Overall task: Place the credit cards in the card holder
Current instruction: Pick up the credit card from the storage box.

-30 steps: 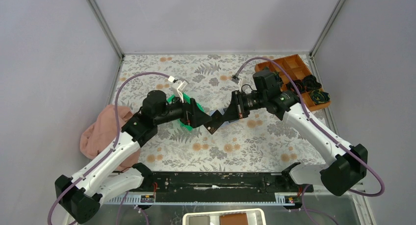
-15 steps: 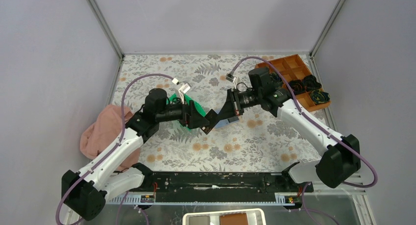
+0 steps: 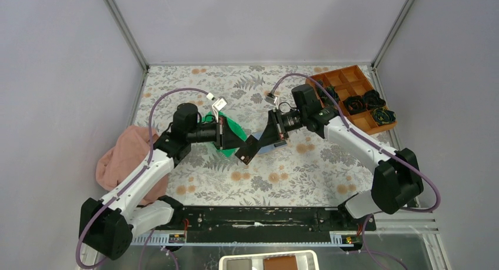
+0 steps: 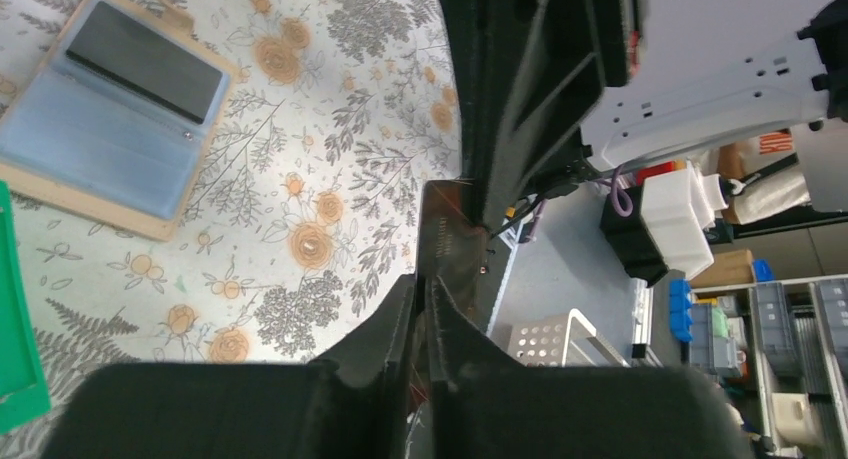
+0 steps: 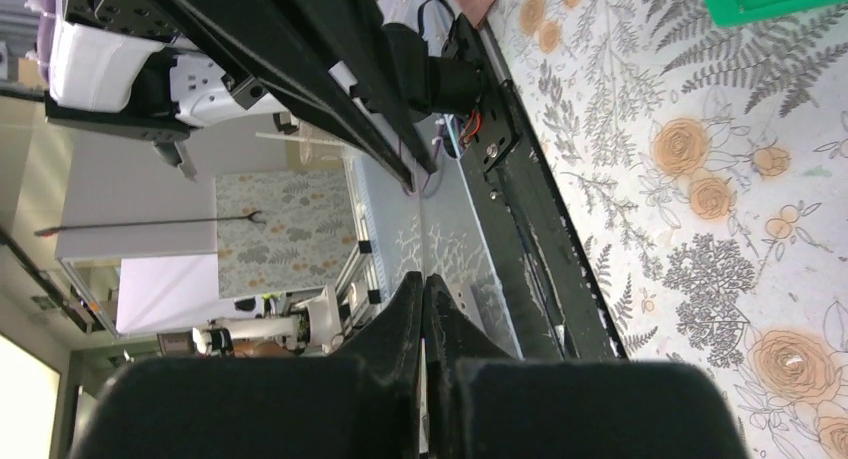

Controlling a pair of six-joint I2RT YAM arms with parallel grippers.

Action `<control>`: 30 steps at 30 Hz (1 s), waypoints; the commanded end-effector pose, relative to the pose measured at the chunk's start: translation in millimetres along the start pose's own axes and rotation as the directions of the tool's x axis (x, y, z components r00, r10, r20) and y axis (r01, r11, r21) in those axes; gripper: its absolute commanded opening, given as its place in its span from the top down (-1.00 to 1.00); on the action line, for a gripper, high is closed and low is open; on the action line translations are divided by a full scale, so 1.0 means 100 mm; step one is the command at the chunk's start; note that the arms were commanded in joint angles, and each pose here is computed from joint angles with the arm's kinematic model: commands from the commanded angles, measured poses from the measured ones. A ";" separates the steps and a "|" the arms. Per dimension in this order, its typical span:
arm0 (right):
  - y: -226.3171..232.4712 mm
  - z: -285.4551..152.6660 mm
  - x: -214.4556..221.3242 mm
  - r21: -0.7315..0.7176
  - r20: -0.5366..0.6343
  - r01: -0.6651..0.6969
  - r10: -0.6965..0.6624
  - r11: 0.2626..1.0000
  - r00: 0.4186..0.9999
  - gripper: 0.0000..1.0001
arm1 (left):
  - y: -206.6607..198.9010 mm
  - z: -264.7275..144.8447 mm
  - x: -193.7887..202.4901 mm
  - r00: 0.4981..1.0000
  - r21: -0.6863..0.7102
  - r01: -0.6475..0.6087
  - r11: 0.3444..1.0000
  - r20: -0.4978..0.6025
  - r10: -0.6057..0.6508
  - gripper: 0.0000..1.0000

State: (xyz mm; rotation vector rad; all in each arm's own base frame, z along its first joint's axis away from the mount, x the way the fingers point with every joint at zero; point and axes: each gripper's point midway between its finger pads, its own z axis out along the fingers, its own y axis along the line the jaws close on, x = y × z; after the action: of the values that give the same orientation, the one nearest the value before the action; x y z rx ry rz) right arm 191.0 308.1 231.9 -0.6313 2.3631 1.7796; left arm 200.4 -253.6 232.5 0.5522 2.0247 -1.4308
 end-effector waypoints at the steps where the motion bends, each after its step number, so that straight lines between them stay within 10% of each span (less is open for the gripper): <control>1: 0.07 -0.06 -0.10 -0.058 0.018 0.028 -0.027 0.998 0.999 0.94 | -0.05 -0.05 -0.03 1.000 0.069 -0.022 0.997 0.023 0.021 0.99; 6: 0.06 -0.12 -0.23 -0.057 0.066 0.050 -0.046 0.997 0.997 0.47 | 0.00 -0.07 -0.07 0.997 0.085 0.021 0.996 0.074 -0.027 1.00; 17: -0.01 -0.24 -0.44 -0.034 0.179 0.063 -0.056 0.997 0.982 0.19 | 0.05 -0.04 -0.30 0.956 0.122 0.109 0.987 0.260 -0.137 1.00; 30: -0.28 -0.31 -0.49 0.086 0.324 0.054 -0.079 0.995 0.943 0.16 | 0.37 -0.29 -0.63 0.765 0.022 0.287 0.958 0.597 -0.243 1.00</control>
State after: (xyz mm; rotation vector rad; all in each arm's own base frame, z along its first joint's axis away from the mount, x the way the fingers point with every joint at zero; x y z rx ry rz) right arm 241.4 283.7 217.4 -0.3831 2.2488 1.6250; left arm 244.7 -229.5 241.3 -0.0570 1.7814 -1.4945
